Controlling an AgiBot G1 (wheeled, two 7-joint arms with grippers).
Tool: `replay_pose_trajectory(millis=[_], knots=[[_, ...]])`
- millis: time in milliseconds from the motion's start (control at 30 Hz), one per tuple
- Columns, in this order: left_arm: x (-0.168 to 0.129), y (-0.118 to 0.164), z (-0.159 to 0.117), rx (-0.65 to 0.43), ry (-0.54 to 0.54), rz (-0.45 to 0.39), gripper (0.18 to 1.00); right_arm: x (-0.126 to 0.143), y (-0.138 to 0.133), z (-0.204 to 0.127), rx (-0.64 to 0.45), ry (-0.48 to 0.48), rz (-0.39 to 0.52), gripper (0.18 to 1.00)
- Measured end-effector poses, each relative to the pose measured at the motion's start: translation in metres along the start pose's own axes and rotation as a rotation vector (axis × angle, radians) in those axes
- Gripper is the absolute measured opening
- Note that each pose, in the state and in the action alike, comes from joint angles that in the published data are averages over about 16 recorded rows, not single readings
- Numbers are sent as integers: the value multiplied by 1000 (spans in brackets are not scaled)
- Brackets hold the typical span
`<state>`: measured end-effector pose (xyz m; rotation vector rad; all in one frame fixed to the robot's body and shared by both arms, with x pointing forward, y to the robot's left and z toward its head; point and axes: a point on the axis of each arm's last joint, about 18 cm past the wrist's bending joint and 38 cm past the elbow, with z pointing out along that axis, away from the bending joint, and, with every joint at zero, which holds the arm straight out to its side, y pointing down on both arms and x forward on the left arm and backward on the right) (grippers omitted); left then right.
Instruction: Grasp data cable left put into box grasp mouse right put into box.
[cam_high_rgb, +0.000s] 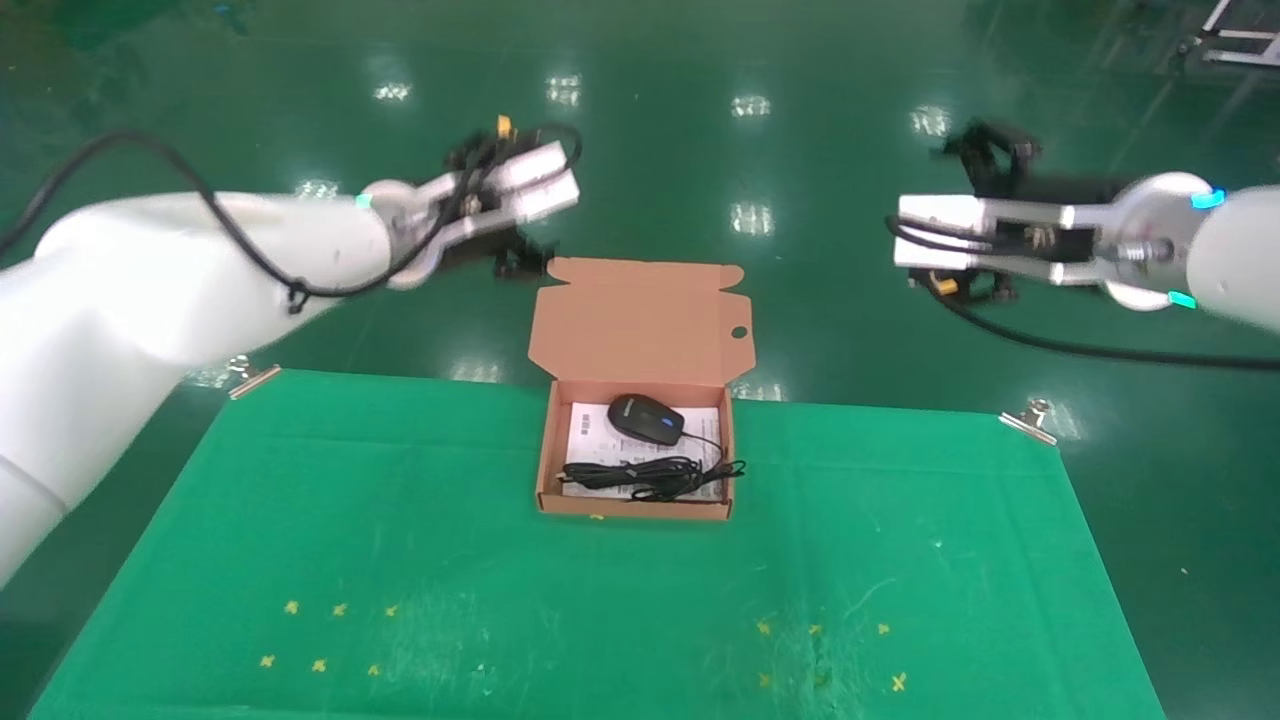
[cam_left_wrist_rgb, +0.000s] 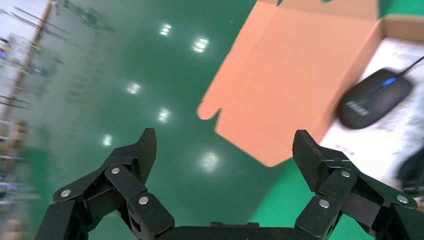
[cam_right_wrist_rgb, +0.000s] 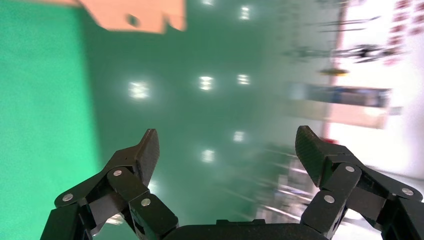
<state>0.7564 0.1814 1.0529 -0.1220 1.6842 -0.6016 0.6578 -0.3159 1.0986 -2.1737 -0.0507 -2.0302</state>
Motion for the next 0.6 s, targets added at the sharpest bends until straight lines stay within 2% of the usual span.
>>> replay_pose_trajectory(millis=[367,600], knots=[[39,44,-29,50,199,-261,995,-57,2,-5,79,-225,252,1000],[50,53,-43,83,259,-331,1001,-74,0,-10,121,-297,327,1000]])
